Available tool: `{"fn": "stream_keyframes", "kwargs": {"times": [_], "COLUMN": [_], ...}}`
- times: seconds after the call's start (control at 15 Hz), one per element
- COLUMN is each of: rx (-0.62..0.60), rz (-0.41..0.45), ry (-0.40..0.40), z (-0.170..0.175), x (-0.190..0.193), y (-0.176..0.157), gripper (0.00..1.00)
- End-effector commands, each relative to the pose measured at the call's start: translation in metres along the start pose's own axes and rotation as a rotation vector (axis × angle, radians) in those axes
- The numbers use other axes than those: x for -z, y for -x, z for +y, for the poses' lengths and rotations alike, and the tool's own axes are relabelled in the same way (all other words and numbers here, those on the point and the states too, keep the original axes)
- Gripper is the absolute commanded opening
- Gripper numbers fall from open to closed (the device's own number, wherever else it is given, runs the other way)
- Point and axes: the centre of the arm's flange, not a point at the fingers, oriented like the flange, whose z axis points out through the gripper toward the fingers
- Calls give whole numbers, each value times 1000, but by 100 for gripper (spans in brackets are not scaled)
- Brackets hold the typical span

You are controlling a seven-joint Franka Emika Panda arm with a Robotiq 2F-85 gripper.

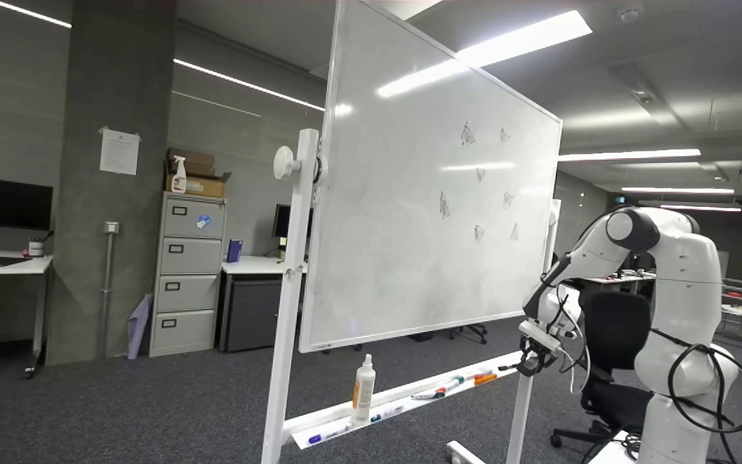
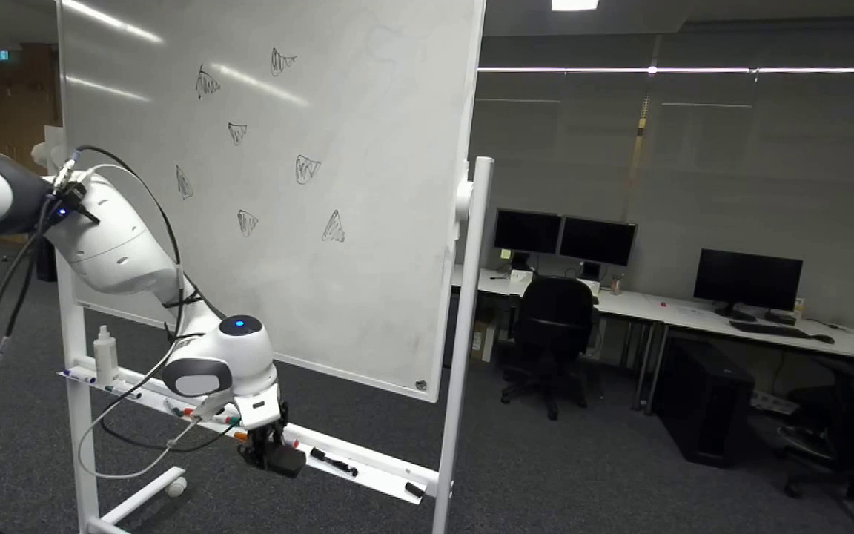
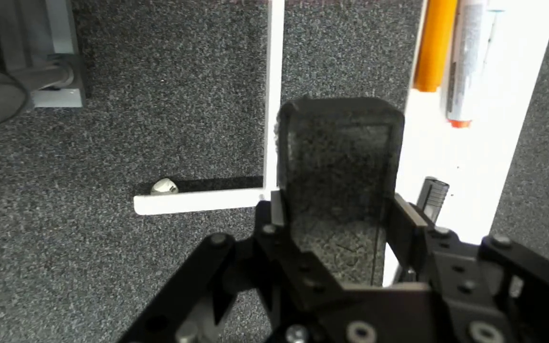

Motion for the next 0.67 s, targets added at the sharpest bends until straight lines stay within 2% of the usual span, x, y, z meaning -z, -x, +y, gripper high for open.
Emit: {"fn": "stream_keyframes", "kwargs": {"times": [0.0,0.07,0.2,0.6], "rx": [68,112,207,398], "rz": [27,45,72,134], "ry": [51,51,-2,-69], "z": [28,36,46,47], "x": [76,85,98,160], "y": [17,18,26,51], "gripper": [30,30,30,30]}}
